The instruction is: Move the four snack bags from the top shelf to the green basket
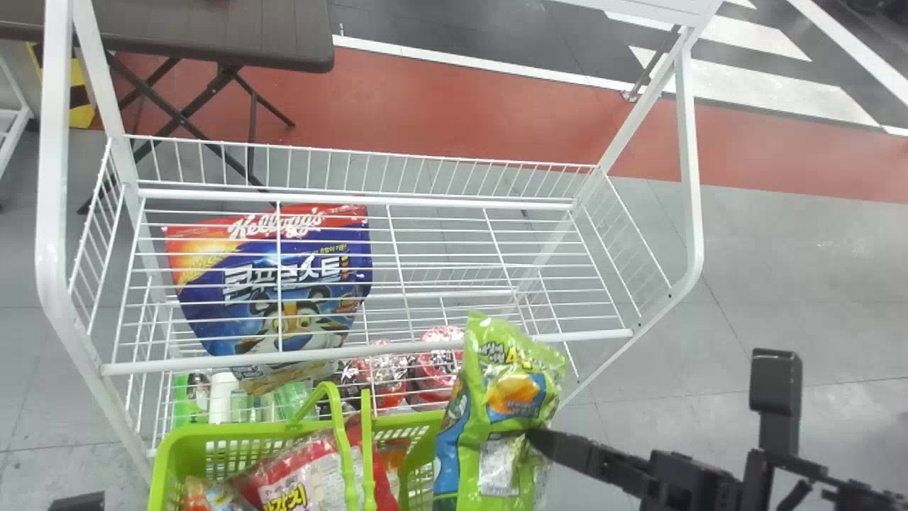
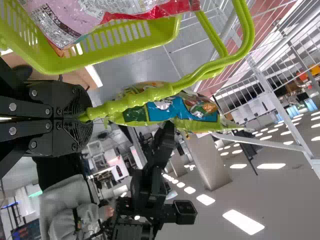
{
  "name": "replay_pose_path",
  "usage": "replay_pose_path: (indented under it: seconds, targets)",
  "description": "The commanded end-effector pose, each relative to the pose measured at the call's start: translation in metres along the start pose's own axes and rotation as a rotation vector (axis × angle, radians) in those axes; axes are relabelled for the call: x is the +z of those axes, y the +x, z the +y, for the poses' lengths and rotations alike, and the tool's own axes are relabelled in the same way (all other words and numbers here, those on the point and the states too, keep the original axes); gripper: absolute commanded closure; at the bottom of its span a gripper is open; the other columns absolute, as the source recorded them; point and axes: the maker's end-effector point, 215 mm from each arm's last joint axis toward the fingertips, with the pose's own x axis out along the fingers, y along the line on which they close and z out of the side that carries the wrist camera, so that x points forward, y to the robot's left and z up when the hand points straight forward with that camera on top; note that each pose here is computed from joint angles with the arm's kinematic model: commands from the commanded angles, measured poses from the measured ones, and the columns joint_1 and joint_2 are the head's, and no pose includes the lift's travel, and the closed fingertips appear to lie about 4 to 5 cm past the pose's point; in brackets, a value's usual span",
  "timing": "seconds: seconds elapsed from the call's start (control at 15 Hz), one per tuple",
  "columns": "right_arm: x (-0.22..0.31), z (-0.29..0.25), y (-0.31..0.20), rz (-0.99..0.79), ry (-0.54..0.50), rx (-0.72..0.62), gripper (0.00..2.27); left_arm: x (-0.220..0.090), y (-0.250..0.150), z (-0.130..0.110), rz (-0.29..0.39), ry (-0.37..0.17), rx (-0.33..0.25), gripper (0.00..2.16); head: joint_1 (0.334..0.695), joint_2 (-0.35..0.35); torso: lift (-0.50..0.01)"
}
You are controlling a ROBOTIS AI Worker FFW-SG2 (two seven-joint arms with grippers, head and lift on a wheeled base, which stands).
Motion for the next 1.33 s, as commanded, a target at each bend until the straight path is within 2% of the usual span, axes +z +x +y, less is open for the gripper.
replay_pose_path:
  seconds: [0.0, 0.2, 0.53, 0.73, 0.8, 0.93, 1.07, 1.27]
  targets:
    - [-0.031, -0.002, 0.012, 0.076, 0.041, 0.019, 2.19, 0.001, 0.000, -0.001, -0.001, 0.003, -0.001, 1.43, 0.695, -0.350, 0.000]
    - [-0.063, -0.004, 0.030, 0.170, 0.059, 0.024, 2.19, -0.001, 0.001, -0.002, 0.002, 0.000, -0.002, 1.43, 0.695, -0.350, 0.000]
    - [-0.118, -0.009, 0.059, 0.333, 0.018, -0.025, 2.18, 0.001, 0.002, -0.006, 0.001, 0.012, -0.004, 1.43, 0.695, -0.350, 0.000]
    - [-0.129, -0.011, 0.065, 0.365, 0.004, -0.045, 2.13, 0.001, 0.001, -0.007, 0.002, 0.012, -0.002, 1.43, 0.695, -0.350, 0.000]
    - [-0.130, -0.014, 0.065, 0.367, 0.005, -0.057, 1.94, 0.001, 0.001, -0.007, 0.003, 0.011, -0.003, 1.43, 0.695, -0.350, 0.000]
    - [-0.105, -0.016, 0.073, 0.281, -0.037, -0.056, 1.25, 0.001, 0.001, -0.007, 0.001, 0.013, 0.001, 1.43, 0.695, -0.350, 0.000]
    - [-0.089, -0.008, 0.074, 0.230, -0.046, -0.013, 0.03, 0.002, 0.002, -0.006, 0.002, 0.015, 0.003, 1.43, 0.695, -0.350, 0.000]
    - [-0.086, 0.012, 0.071, 0.216, -0.031, 0.065, 0.02, 0.003, 0.002, -0.004, 0.002, 0.016, 0.010, 1.43, 0.695, -0.350, 0.000]
